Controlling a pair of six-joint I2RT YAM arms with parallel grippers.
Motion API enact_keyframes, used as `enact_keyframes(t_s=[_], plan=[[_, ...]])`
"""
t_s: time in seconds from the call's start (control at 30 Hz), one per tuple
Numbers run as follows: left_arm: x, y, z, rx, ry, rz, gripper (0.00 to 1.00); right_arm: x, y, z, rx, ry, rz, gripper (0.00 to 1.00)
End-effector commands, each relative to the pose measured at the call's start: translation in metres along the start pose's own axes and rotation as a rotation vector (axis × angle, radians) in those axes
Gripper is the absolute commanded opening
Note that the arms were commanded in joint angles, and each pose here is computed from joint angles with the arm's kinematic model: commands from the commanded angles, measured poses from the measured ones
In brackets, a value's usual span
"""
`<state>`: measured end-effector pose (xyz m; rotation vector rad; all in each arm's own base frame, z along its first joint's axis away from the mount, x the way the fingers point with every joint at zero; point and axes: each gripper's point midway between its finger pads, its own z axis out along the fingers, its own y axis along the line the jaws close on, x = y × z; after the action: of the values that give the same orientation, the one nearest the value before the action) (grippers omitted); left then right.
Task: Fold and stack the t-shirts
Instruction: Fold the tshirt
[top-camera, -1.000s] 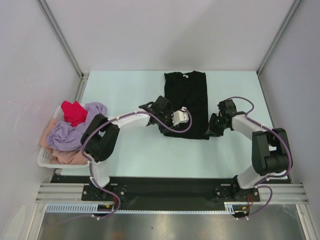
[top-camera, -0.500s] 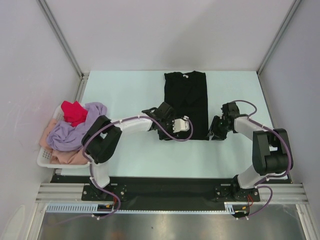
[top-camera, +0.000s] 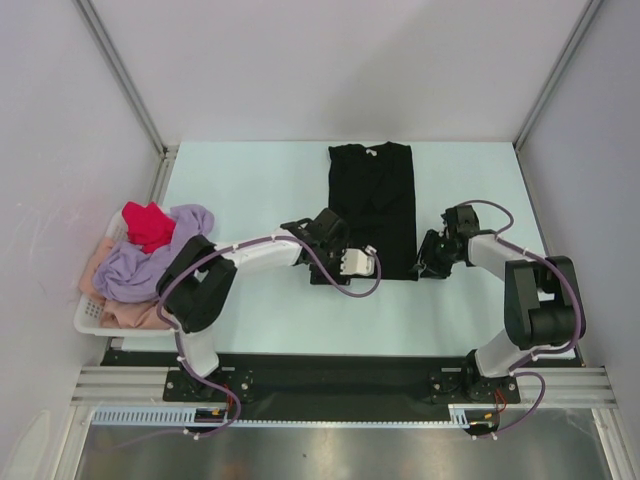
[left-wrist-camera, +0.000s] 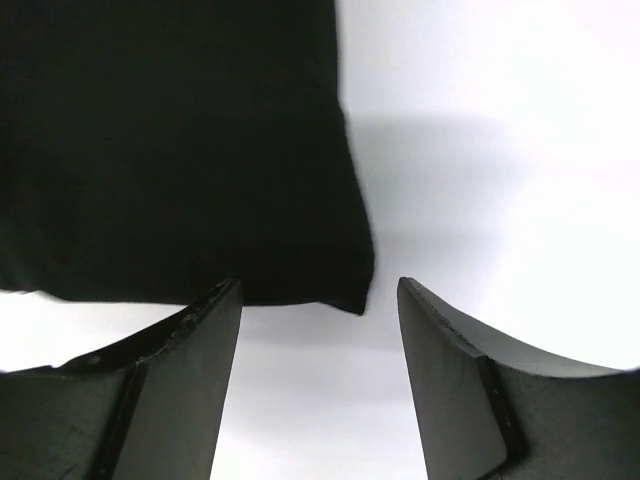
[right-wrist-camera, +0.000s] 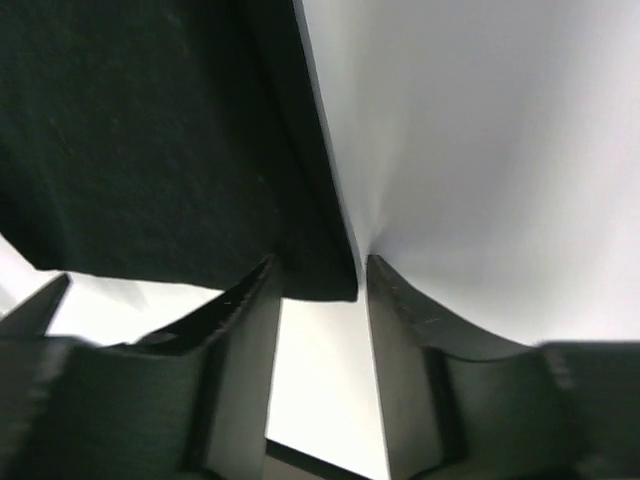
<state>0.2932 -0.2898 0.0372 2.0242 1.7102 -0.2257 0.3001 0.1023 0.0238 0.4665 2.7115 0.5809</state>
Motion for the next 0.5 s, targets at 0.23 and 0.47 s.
enact_keyframes(t_s=[0.23, 0.47], plan=[[0.008, -0.012, 0.016, 0.065, 0.033, 0.024, 0.53, 0.006, 0.000, 0.010, -0.025, 0.024, 0.012, 0.08], [0.003, 0.000, 0.005, -0.013, 0.017, -0.047, 0.00, 0.014, 0.007, -0.005, -0.061, 0.038, 0.009, 0.00]])
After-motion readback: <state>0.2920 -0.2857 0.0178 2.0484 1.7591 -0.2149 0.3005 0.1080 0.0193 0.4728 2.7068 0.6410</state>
